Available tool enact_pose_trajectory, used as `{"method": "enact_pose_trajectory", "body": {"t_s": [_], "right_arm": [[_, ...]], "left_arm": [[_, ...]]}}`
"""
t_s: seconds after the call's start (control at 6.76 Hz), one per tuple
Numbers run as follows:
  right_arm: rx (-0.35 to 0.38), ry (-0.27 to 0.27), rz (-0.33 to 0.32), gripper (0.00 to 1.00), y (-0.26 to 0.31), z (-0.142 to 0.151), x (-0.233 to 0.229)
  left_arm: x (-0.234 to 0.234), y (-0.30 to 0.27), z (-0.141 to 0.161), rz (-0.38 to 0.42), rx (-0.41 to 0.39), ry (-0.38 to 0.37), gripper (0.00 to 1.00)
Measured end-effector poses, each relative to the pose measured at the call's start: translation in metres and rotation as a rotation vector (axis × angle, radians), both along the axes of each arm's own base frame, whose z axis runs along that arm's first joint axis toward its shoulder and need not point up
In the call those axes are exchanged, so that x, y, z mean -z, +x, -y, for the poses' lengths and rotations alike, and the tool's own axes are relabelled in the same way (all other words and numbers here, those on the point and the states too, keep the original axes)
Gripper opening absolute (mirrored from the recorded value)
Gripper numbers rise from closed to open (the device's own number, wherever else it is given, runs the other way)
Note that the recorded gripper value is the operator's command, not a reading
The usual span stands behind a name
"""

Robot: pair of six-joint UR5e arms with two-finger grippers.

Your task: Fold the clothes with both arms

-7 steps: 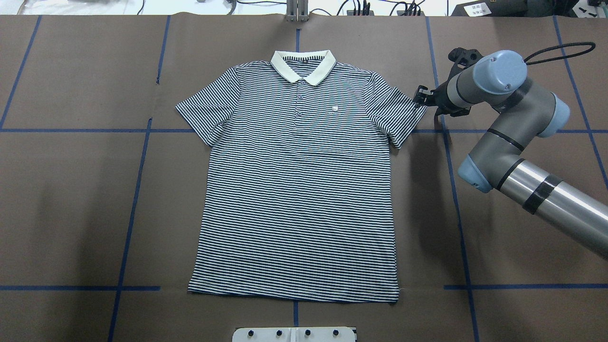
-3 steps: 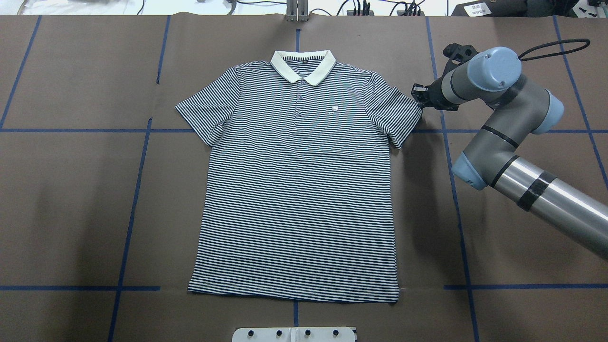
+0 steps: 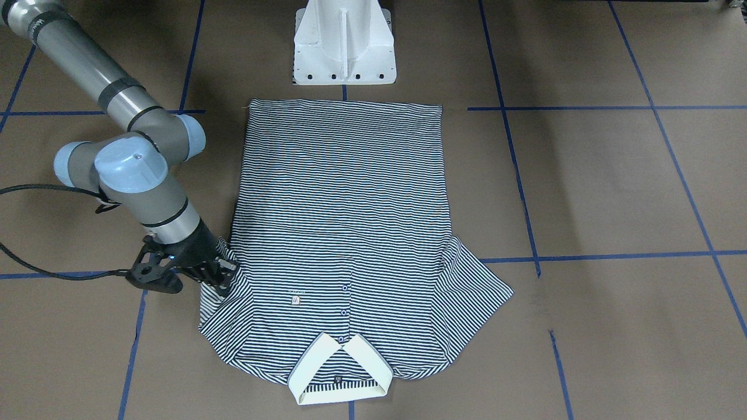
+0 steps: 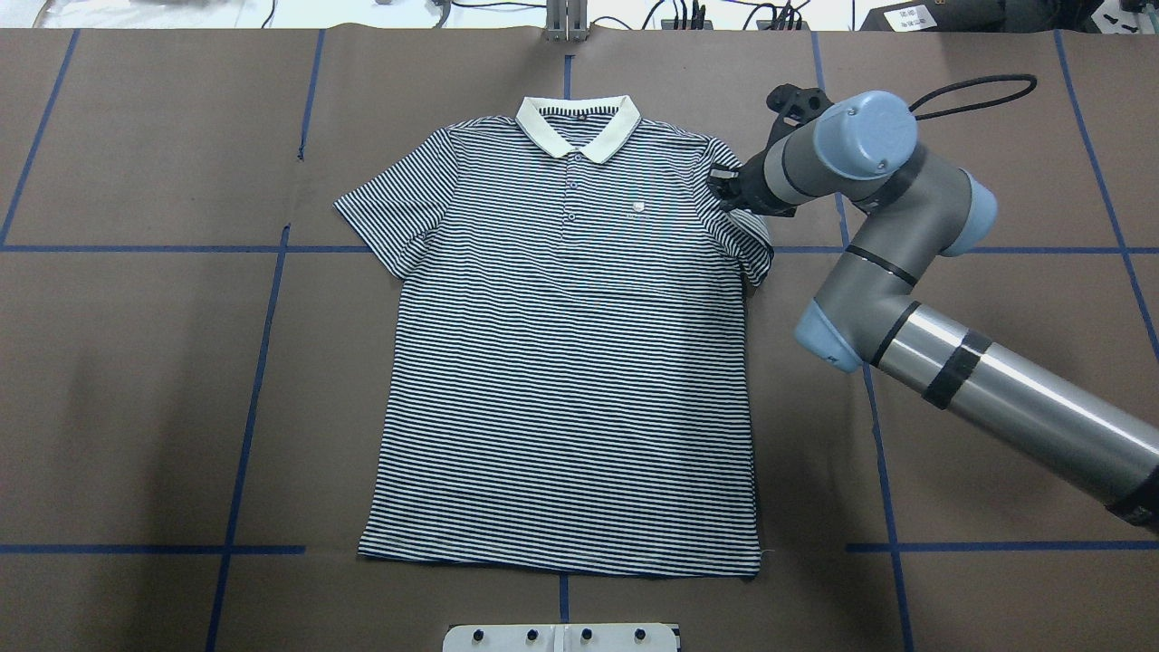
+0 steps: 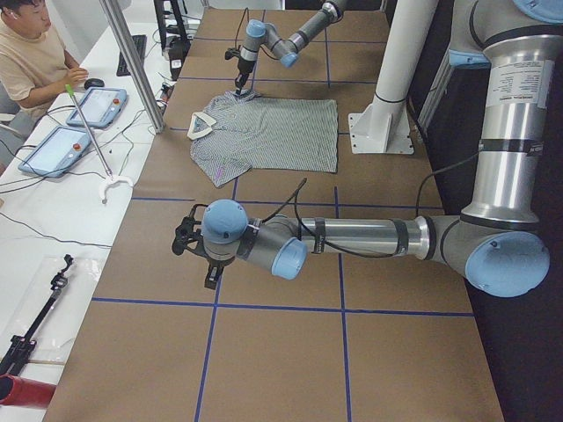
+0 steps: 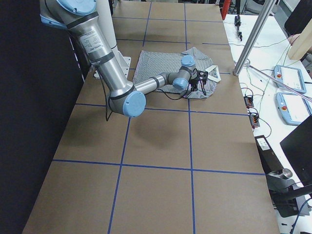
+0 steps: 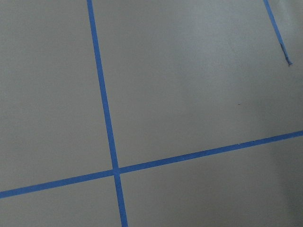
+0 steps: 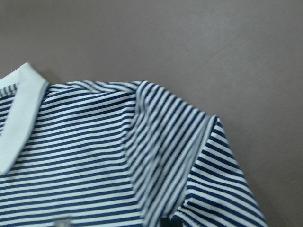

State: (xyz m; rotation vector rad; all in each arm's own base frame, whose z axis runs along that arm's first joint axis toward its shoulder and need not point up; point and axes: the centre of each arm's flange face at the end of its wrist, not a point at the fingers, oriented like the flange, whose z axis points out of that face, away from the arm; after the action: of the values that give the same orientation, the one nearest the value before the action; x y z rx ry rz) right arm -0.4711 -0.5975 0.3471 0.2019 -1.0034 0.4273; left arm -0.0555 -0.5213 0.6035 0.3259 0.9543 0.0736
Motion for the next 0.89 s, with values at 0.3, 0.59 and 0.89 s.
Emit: {"method": "enact_pose_trajectory", "body": {"t_s": [0.3, 0.59, 0.89], "right_arm": [[-0.035, -0.023, -0.004, 0.0, -0.045, 0.021, 0.067], [-0.072, -0.02, -0.044, 1.0, -0.061, 0.035, 0.077], [-0.093, 0.013, -0.076, 1.0, -0.06, 0.04, 0.072]], "left_arm": [[0.003, 0.001, 0.0, -0.009, -0.004, 0.006, 1.0], [0.013, 0.016, 0.007, -0.035, -0.016, 0.003, 1.0], [0.061, 0.105, 0.039, -0.065, 0.006, -0.042, 1.0]]}}
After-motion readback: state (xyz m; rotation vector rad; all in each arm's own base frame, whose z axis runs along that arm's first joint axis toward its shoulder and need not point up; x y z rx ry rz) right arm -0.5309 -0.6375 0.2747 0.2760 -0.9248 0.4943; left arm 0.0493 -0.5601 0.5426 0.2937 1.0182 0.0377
